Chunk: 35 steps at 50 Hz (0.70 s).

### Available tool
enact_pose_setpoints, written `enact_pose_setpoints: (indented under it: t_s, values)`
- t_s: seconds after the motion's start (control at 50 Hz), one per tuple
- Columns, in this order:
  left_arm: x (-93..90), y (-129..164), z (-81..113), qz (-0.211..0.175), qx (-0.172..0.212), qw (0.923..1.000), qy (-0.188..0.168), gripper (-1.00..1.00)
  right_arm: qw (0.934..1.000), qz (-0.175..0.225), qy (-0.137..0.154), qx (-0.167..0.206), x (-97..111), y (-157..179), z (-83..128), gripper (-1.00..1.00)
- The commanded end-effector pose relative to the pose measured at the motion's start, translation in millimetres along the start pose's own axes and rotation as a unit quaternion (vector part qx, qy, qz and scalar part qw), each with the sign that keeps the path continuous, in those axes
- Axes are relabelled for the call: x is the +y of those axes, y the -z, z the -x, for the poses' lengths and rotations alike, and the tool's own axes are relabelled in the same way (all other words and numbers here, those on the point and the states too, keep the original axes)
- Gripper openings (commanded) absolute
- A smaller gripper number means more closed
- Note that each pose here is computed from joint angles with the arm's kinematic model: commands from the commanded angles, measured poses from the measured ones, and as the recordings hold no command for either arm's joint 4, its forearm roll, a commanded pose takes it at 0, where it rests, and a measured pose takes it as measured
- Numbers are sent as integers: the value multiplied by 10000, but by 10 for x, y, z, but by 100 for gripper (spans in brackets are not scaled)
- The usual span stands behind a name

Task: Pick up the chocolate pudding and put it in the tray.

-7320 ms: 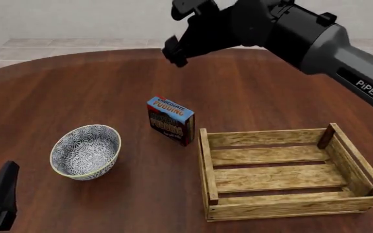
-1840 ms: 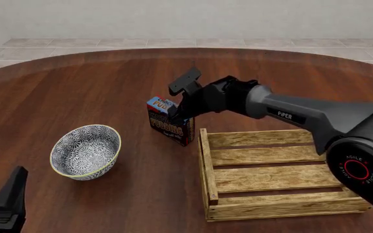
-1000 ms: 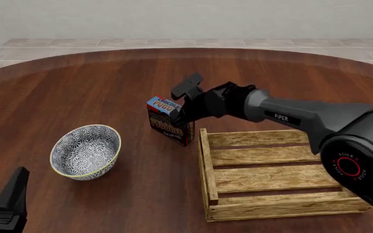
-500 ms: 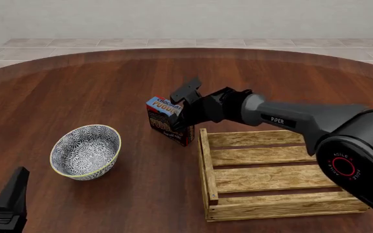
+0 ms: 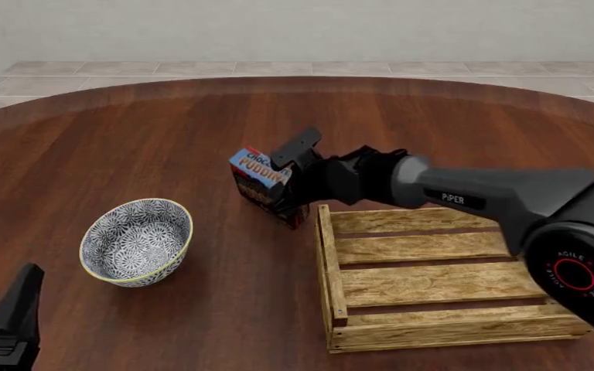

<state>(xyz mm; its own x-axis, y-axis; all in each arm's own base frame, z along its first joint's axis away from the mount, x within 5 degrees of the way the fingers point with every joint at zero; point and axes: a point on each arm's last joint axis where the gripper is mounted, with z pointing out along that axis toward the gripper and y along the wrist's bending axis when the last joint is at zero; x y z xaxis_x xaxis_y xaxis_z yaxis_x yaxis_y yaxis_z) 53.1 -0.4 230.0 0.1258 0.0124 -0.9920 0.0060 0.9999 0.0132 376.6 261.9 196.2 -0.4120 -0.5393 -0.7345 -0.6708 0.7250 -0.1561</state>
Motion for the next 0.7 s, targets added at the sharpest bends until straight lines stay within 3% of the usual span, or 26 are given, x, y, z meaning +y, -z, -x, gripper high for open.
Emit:
enact_pose_setpoints:
  t_s: [0.02,0.36,0.7]
  values:
    - [-1,0,5,-7,-17,10000,-8,100,9998,-22,-101,-175,10,86,14,-100]
    - [-1,-1,-11,-3,-26,10000,-4,100,9993,-35,-92,-357,14,226,123,-100]
    - [1,1,18,5,-73,10000,19,100,9970,-2,30,-773,82,618,406,-100]
